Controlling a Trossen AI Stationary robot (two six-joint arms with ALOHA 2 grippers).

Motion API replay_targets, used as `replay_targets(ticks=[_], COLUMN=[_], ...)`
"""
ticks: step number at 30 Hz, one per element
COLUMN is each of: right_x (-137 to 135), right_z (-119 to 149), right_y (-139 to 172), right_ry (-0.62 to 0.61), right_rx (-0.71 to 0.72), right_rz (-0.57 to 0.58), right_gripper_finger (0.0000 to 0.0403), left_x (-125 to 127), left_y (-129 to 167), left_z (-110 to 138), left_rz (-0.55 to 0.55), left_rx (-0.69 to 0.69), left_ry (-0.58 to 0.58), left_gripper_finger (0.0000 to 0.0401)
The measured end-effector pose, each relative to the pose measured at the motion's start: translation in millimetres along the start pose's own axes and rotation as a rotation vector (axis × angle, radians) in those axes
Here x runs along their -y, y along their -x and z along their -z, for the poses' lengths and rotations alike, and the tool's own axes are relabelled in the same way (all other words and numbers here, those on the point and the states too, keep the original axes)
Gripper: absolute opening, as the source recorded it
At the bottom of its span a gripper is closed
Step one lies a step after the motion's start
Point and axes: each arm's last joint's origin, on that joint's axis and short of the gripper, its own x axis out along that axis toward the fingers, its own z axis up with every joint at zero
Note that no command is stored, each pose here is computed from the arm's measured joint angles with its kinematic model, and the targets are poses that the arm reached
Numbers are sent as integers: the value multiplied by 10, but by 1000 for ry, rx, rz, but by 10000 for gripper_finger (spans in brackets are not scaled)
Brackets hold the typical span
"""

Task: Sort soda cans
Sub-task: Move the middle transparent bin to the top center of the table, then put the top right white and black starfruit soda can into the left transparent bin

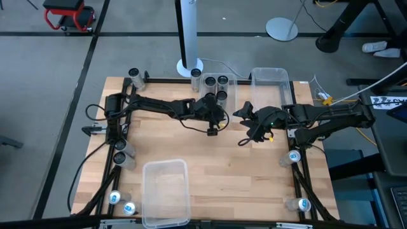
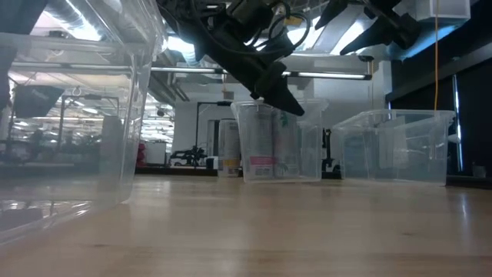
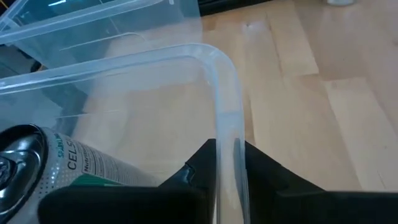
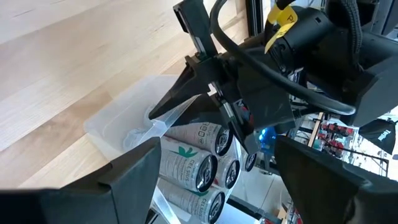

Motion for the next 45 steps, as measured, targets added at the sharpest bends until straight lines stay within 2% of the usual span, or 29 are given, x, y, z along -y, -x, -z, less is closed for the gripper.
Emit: replay_targets(ticks=[3, 9, 12, 16, 20, 23, 27, 32, 35, 39, 45], right_x=[0, 0, -7, -6, -5, -3, 18, 49, 52, 51, 28], right_z=[0, 0, 2, 2, 1, 0, -7, -16, -17, -27, -49], right_y=[0, 0, 0, 0, 0, 0, 0, 2, 2, -24, -159], right_ry=[0, 0, 3, 1, -3, -4, -7, -18, -19, -16, 1], right_rx=[0, 0, -2, -2, -1, 0, 6, 16, 17, 14, -75], right_rz=[0, 0, -7, -6, -4, -3, 18, 49, 52, 48, 31], right_gripper_finger=[312, 312, 312, 312, 312, 312, 312, 312, 312, 312, 312], left_x=[-4, 9, 21, 20, -3, -77, -172, -353, -442, -575, -890], left_y=[-2, 27, 209, 636, 1124, 1610, 2211, 2774, 2903, 2933, 2748], left_z=[-5, -35, -186, -455, -569, -631, -594, -487, -413, -342, -202], left_rz=[3, 0, 12, 31, 39, 24, 3, -148, -210, -288, -457], left_rx=[9, 18, 20, 46, 42, 61, 62, 90, 82, 54, -50], left_ry=[11, 9, 1, 8, -5, 17, 57, 164, 219, 306, 421], left_gripper_finger=[74, 163, 193, 206, 201, 194, 189, 188, 190, 207, 264])
